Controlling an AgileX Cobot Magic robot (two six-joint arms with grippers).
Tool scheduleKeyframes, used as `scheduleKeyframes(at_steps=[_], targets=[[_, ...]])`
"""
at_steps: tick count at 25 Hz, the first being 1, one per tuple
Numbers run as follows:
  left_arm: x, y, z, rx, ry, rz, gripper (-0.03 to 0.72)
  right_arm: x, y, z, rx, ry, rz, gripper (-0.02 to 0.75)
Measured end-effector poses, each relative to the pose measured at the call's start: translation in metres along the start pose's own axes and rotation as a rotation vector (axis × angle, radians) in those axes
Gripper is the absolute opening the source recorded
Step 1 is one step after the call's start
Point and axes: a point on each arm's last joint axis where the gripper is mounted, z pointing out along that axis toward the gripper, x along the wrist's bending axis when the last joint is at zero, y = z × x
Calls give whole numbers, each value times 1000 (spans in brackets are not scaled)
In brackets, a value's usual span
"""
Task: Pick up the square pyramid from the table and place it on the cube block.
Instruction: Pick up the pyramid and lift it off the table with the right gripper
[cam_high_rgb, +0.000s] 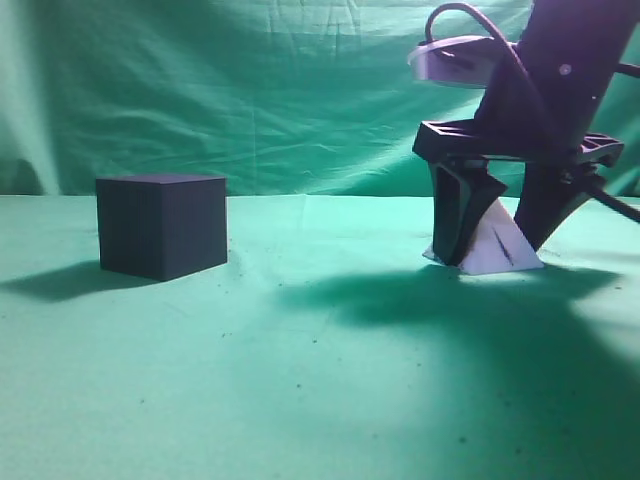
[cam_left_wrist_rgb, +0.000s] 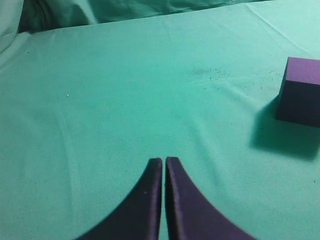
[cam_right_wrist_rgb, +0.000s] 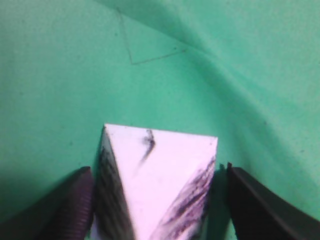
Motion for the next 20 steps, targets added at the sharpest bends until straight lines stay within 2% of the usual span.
scheduleKeyframes(at_steps=[3,6,7,8,9,16,20], targets=[[0,0,0,0,0,0,0,0,2,1,-8,-2,-1,539],[0,0,0,0,0,0,0,-2,1,2,-7,-7,-6,415],[0,0,0,0,0,0,0,-2,1,2,-4,-8,-8,419],[0,0,0,0,0,0,0,-2,1,1,-3,-8,-10,378],[0,0,0,0,0,0,0,-2,1,0,0,-7,-11,369],[0,0,0,0,0,0,0,-2,16,-11,39,4,-33,377],[0,0,0,0,0,0,0,-2,42,-44,-46,-11,-54,377]])
